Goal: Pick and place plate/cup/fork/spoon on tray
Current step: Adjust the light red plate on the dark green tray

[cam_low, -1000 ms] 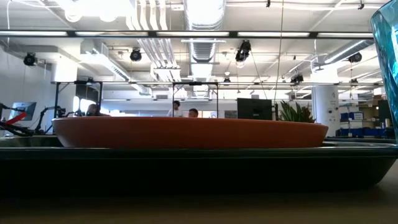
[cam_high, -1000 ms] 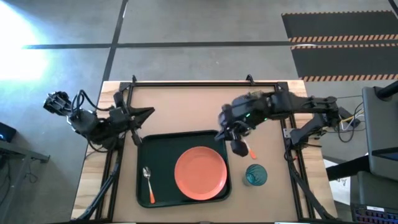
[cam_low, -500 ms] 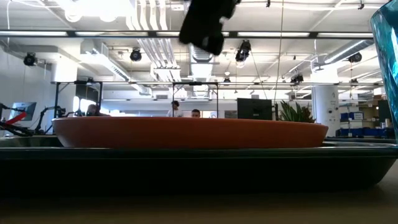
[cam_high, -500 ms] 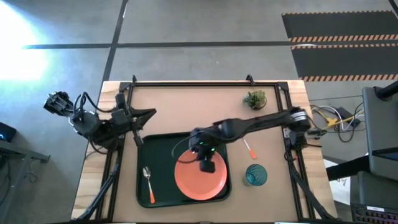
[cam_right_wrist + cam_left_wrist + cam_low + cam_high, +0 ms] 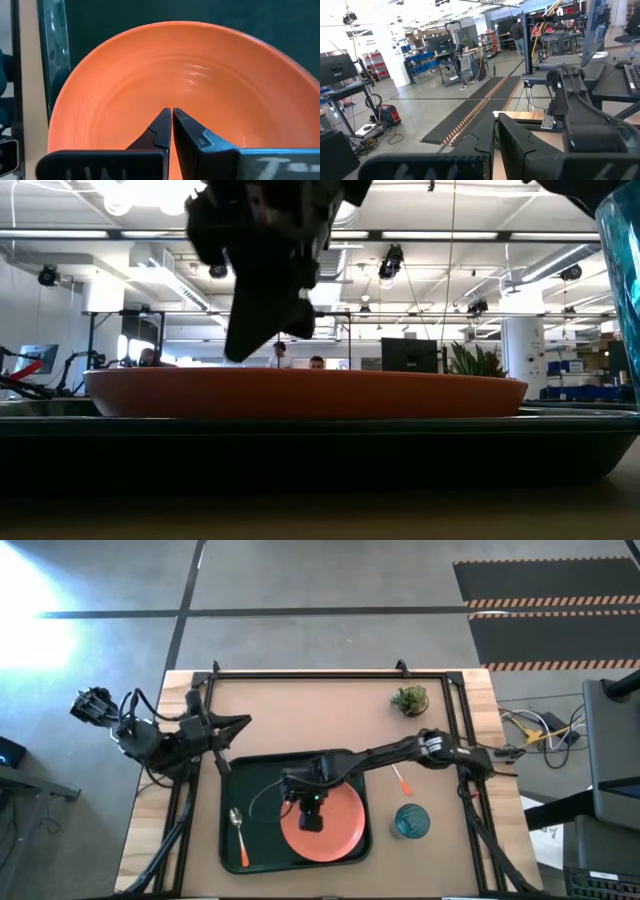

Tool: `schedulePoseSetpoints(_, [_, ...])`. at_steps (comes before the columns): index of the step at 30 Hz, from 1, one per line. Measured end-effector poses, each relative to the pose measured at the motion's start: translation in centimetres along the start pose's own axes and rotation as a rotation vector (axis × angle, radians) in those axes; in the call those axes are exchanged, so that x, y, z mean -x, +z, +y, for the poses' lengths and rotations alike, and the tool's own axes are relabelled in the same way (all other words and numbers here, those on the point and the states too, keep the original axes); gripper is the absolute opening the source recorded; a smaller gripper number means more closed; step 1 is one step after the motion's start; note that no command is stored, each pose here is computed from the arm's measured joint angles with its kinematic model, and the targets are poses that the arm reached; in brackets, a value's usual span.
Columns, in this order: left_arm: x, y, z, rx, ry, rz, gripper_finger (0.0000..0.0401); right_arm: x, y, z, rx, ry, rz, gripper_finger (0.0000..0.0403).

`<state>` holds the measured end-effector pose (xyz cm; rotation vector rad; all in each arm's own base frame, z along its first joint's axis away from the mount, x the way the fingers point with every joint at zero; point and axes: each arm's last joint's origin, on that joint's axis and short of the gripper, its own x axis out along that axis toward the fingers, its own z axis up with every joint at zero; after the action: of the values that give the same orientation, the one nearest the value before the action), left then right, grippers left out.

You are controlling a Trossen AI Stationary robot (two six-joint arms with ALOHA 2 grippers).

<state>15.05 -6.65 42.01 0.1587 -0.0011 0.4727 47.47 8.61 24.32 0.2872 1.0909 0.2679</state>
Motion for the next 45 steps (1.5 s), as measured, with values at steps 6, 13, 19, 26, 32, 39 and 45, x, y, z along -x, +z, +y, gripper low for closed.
schedulePoseSetpoints(6, [0.1,0.0,0.1,0.002,0.000,-0.001,0.0004,-1.8,0.5,1.2,0.001,0.014,0.009,0.0009])
schedulePoseSetpoints(13, [0.1,-0.3,0.2,-0.020,-0.006,0.011,0.0004,-3.5,0.5,2.1,0.005,0.024,0.012,0.0009])
schedulePoseSetpoints(19, [0.2,-0.2,0.3,-0.016,-0.006,0.009,0.0004,-3.7,0.7,2.1,0.005,0.024,-0.009,0.0009])
schedulePoseSetpoints(26, [0.3,-0.2,0.4,-0.013,-0.005,0.007,0.0004,-0.3,0.2,0.9,0.018,-0.142,0.072,0.0009])
schedulePoseSetpoints(32, [0.3,-0.2,0.4,-0.013,-0.006,0.007,0.0004,3.6,-1.2,-1.7,-0.072,-0.365,0.221,0.0009])
schedulePoseSetpoints(39, [0.3,-0.2,0.3,-0.011,-0.012,0.005,0.0004,3.9,-1.9,-3.4,-0.117,-0.354,0.302,0.0008])
schedulePoseSetpoints(45, [0.3,-0.2,0.3,-0.011,-0.015,0.005,0.0004,4.0,-3.1,-4.3,-0.140,-0.337,0.355,0.0008])
